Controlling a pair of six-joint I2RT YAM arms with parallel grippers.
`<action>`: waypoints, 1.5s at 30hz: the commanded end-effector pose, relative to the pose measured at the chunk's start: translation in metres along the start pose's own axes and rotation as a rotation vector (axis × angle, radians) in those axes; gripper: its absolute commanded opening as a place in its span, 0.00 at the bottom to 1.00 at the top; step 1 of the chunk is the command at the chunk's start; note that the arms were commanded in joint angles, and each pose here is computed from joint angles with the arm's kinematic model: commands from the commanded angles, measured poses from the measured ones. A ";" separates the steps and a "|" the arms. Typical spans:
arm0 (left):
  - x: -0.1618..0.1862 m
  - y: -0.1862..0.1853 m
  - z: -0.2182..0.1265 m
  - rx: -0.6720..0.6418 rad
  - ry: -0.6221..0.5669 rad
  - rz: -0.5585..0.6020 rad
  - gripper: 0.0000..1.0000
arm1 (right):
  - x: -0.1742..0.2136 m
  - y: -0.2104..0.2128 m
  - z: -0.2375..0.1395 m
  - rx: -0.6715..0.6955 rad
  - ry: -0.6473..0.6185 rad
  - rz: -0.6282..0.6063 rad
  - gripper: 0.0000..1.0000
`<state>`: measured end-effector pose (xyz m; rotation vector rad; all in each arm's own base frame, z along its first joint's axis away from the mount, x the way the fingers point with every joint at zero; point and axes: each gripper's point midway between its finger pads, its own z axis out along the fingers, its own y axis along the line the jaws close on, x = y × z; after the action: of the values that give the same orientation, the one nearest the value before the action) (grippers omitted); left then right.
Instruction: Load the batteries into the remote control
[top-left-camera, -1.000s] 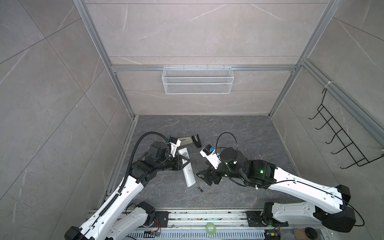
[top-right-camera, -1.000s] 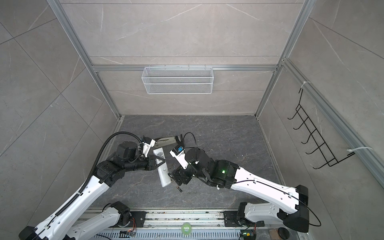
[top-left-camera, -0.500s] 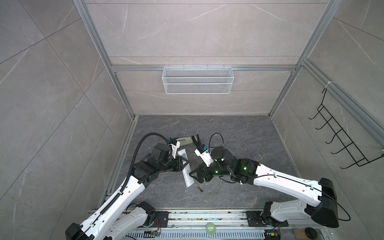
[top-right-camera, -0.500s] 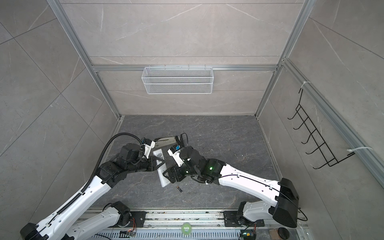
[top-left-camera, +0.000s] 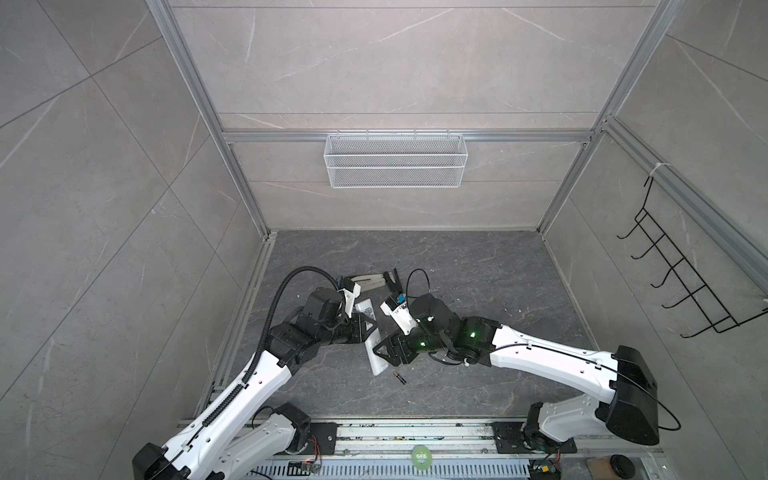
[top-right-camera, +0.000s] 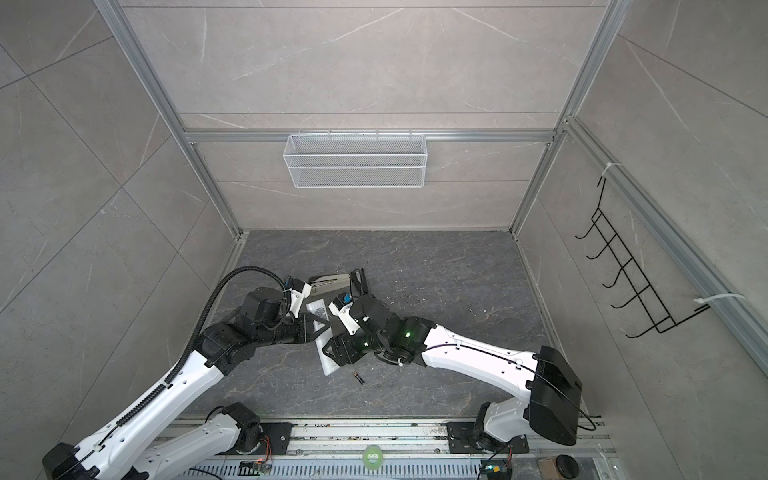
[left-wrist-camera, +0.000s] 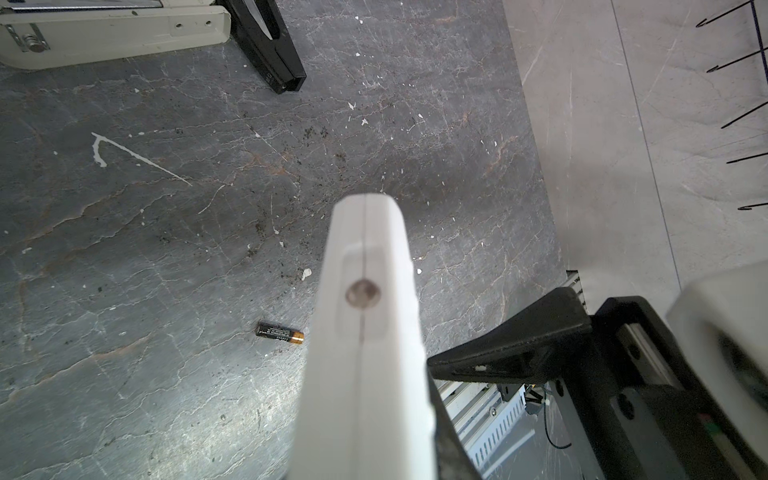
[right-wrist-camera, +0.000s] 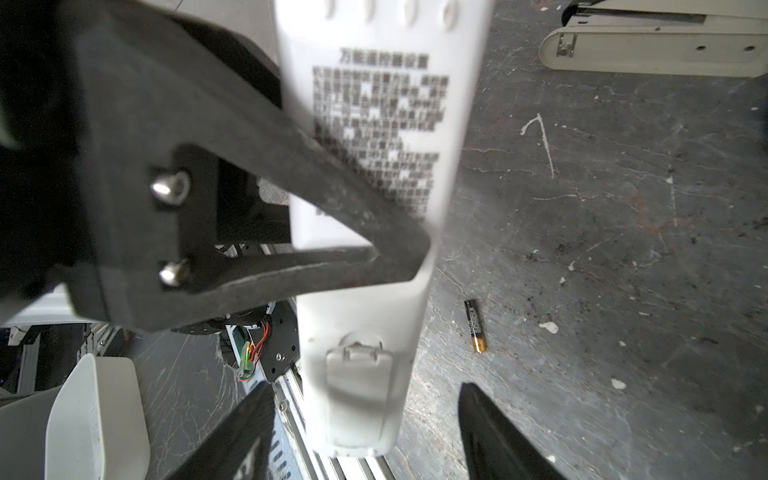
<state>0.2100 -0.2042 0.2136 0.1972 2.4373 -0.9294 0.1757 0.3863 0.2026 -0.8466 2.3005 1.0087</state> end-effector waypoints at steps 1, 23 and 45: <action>-0.007 -0.009 -0.001 0.035 -0.030 0.008 0.00 | -0.009 0.004 0.002 -0.024 -0.022 0.003 0.70; -0.008 -0.014 0.002 0.066 -0.030 0.003 0.00 | -0.003 -0.003 0.013 -0.019 -0.009 0.020 0.57; -0.010 -0.020 0.001 0.095 -0.038 -0.006 0.00 | 0.000 -0.002 0.016 -0.036 -0.006 0.020 0.35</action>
<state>0.2112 -0.2077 0.2101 0.1844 2.4352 -0.9502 0.1815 0.3949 0.1974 -0.8240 2.3012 1.0393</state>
